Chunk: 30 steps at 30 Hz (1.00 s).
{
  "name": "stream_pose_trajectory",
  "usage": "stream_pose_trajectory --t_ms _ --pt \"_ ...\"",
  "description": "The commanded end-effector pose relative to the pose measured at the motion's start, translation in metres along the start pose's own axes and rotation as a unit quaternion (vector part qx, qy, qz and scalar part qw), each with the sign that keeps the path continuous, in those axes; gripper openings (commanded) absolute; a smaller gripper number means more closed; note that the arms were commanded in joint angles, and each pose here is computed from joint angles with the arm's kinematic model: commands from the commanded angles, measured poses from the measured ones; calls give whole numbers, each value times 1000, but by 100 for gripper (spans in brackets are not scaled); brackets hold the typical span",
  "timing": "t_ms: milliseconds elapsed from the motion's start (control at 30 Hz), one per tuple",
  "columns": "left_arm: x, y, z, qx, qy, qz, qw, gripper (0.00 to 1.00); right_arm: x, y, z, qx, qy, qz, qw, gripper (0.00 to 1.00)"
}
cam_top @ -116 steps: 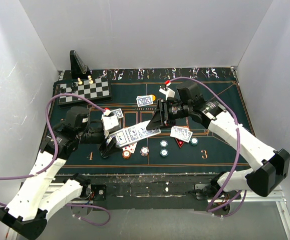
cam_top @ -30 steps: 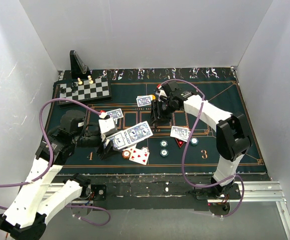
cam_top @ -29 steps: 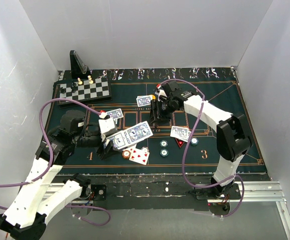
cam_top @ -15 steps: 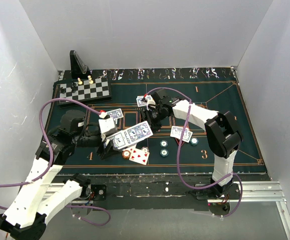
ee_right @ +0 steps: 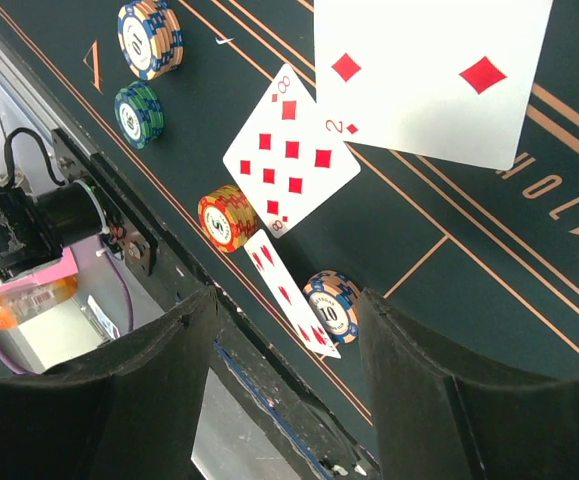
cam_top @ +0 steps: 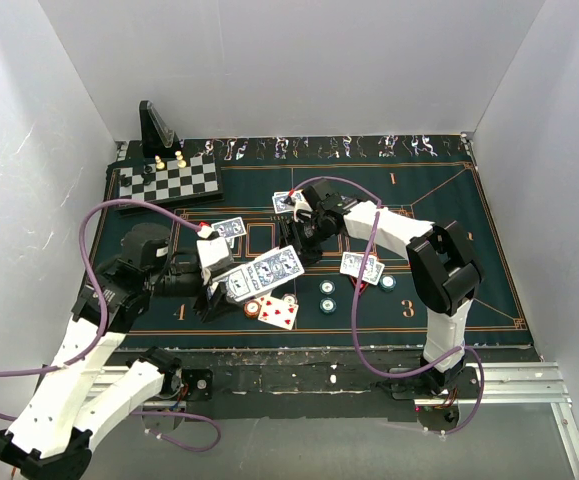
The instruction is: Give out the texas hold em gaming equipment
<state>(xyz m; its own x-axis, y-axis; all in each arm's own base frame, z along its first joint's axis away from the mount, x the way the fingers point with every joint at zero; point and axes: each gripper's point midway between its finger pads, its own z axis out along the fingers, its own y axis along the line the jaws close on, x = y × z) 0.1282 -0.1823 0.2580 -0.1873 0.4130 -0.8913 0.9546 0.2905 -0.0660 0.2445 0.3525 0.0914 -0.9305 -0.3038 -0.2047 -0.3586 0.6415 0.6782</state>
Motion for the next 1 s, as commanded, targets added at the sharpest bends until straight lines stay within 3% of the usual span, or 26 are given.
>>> stream_pose_trajectory --t_ms 0,967 --pt "-4 -4 -2 3 -15 -1 1000 0 -10 9 -9 1 -23 -5 1000 66" --pt "-12 -8 -3 7 -34 -18 999 0 -19 14 -39 -16 -42 38 998 67"
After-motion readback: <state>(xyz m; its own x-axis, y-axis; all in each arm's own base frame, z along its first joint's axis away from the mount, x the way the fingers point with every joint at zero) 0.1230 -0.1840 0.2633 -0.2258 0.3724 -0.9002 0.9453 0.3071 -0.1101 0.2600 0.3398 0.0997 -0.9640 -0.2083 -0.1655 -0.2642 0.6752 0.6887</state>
